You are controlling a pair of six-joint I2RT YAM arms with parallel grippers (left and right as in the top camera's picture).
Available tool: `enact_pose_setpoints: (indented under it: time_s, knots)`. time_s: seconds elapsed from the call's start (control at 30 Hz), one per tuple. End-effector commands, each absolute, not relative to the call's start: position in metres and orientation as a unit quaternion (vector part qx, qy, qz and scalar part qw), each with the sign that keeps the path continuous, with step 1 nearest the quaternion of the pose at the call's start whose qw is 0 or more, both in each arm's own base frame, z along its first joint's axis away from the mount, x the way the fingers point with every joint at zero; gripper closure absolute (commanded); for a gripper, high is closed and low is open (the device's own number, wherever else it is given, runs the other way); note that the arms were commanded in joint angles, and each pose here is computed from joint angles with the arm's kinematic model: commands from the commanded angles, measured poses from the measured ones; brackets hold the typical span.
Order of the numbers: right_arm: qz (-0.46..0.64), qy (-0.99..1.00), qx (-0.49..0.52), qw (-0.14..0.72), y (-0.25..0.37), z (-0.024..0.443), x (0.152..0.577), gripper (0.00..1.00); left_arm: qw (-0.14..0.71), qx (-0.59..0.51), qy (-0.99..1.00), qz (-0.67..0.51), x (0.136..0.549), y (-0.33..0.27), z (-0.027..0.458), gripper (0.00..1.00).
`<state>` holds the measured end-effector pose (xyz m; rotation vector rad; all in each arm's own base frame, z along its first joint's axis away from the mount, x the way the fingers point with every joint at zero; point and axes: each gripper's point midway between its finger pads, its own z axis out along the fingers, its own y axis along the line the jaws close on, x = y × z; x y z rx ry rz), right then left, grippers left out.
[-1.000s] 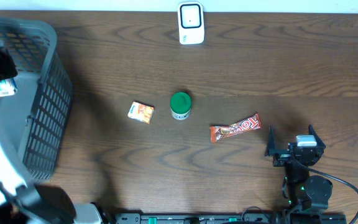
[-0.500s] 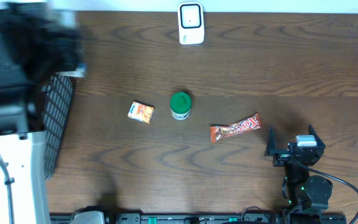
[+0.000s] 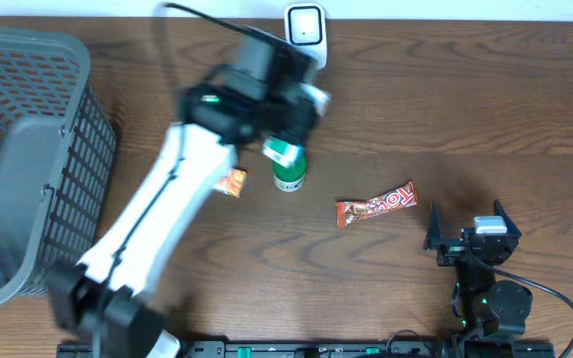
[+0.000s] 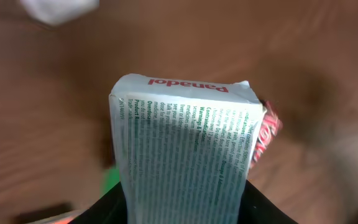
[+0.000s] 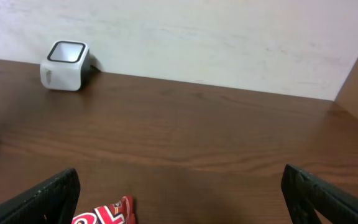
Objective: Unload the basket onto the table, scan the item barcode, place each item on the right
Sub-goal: 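Carry the Panadol box toward the scanner and release it on the table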
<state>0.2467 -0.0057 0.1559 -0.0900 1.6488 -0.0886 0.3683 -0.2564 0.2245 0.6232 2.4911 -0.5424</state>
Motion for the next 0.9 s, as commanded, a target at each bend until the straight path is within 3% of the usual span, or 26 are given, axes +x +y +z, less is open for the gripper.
enact_pose_setpoints:
  time_s: [0.0, 0.2, 0.47, 0.6, 0.67, 0.73, 0.87]
  knots:
    - [-0.041, 0.735, -0.046, 0.675, -0.004, 0.154, 0.247, 0.01, 0.226, 0.262, 0.914, -0.214, 0.355, -0.299, 0.201, 0.56]
    - [-0.041, 0.735, -0.047, 0.675, -0.004, 0.154, 0.247, 0.01, 0.239, 0.285, 0.914, -0.163, 0.36, -0.33, 0.165, 0.55]
    - [-0.041, 0.735, -0.046, 0.675, -0.004, 0.154, 0.247, 0.01, 0.242, 0.181, 0.94, -0.155, 0.394, -0.348, 0.111, 0.55]
    - [-0.041, 0.735, -0.047, 0.675, -0.004, 0.154, 0.247, 0.01, 0.265, 0.058, 0.948, -0.166, 0.423, -0.353, 0.087, 0.55]
    - [-0.041, 0.735, -0.047, 0.675, -0.004, 0.154, 0.247, 0.01, 0.275, -0.091, 0.943, -0.165, 0.44, -0.343, 0.072, 0.55]
    - [-0.041, 0.735, -0.046, 0.675, -0.004, 0.154, 0.247, 0.01, 0.275, -0.187, 0.929, -0.164, 0.445, -0.334, 0.065, 0.5]
    - [-0.041, 0.735, -0.047, 0.675, -0.004, 0.154, 0.247, 0.01, 0.245, -0.363, 0.878, -0.193, 0.445, -0.327, 0.055, 0.5]
